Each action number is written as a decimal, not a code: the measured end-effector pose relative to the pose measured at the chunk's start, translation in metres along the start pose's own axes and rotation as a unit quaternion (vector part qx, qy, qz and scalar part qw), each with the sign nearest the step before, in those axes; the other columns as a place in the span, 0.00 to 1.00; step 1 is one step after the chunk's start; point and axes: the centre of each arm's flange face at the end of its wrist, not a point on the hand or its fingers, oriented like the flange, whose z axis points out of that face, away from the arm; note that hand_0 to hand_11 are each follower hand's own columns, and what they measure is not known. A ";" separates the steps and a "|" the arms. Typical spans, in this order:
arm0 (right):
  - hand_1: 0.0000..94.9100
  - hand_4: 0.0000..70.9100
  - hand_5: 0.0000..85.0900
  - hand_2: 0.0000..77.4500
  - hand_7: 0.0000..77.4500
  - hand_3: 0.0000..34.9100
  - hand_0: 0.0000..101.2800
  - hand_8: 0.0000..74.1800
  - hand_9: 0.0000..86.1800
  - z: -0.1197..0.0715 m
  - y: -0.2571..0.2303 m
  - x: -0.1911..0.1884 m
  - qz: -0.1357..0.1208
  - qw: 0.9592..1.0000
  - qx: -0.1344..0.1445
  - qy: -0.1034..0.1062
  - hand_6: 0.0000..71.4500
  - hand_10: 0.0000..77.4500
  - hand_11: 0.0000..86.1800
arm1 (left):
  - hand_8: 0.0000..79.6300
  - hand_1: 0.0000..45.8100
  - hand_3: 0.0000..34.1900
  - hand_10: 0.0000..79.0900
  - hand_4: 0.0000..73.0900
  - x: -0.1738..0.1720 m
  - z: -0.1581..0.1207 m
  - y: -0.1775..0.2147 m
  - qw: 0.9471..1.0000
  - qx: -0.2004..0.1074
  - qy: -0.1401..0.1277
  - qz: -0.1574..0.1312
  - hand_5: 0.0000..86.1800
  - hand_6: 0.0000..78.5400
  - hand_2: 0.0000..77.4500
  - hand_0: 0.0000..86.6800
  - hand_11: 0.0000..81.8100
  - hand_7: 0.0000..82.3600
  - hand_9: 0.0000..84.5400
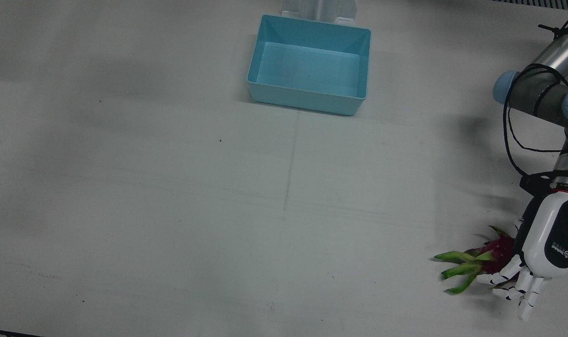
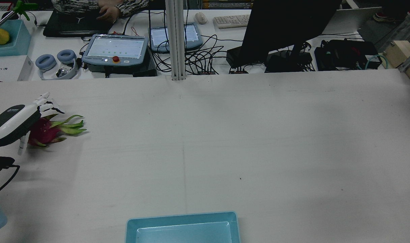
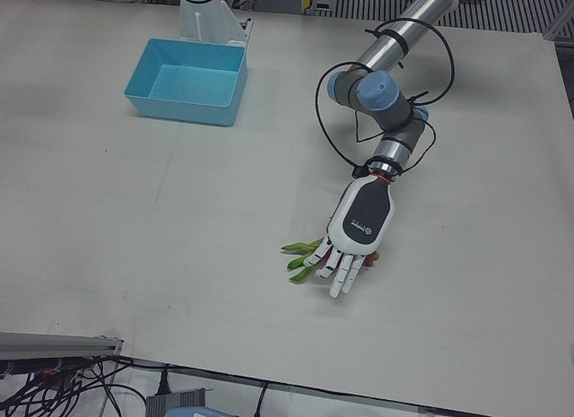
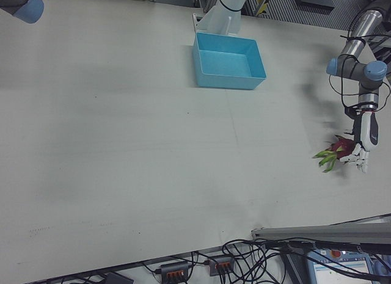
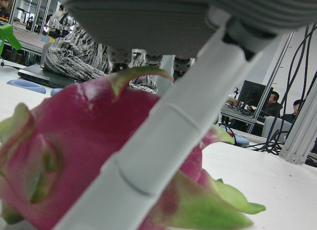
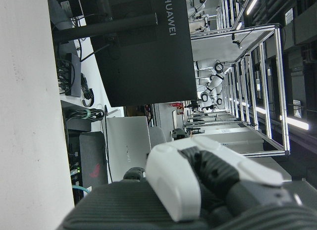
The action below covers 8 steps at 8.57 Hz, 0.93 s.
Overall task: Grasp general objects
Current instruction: 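Close the left hand's fingers around the pink dragon fruit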
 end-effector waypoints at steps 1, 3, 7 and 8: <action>1.00 0.00 0.00 1.00 0.00 0.00 0.00 0.00 0.01 0.000 0.000 0.000 0.000 1.000 0.000 0.000 0.00 0.00 0.01 | 0.02 0.00 0.21 0.33 0.13 -0.003 0.002 0.000 1.000 0.001 -0.001 0.001 0.34 0.01 0.01 0.93 0.01 0.54 0.08; 1.00 0.00 0.00 1.00 0.00 0.00 0.00 0.00 0.01 0.000 0.000 0.000 0.000 1.000 0.000 0.000 0.00 0.00 0.01 | 0.02 0.00 0.21 0.33 0.13 -0.012 0.003 -0.001 1.000 0.006 -0.005 0.008 0.30 0.01 0.01 0.93 0.01 0.54 0.08; 1.00 0.00 0.00 1.00 0.00 0.00 0.00 0.00 0.01 0.000 0.000 0.000 0.000 1.000 0.000 0.000 0.00 0.00 0.01 | 0.02 0.00 0.16 0.33 0.13 -0.016 0.010 0.016 1.000 -0.001 -0.010 0.015 0.42 0.01 0.01 0.93 0.01 0.57 0.09; 1.00 0.00 0.00 1.00 0.00 0.00 0.00 0.00 0.01 0.000 0.000 0.000 0.000 1.000 0.000 0.000 0.00 0.00 0.01 | 0.02 0.00 0.03 0.33 0.13 -0.017 0.014 0.017 1.000 -0.001 -0.012 0.016 0.63 0.01 0.01 0.93 0.01 0.64 0.10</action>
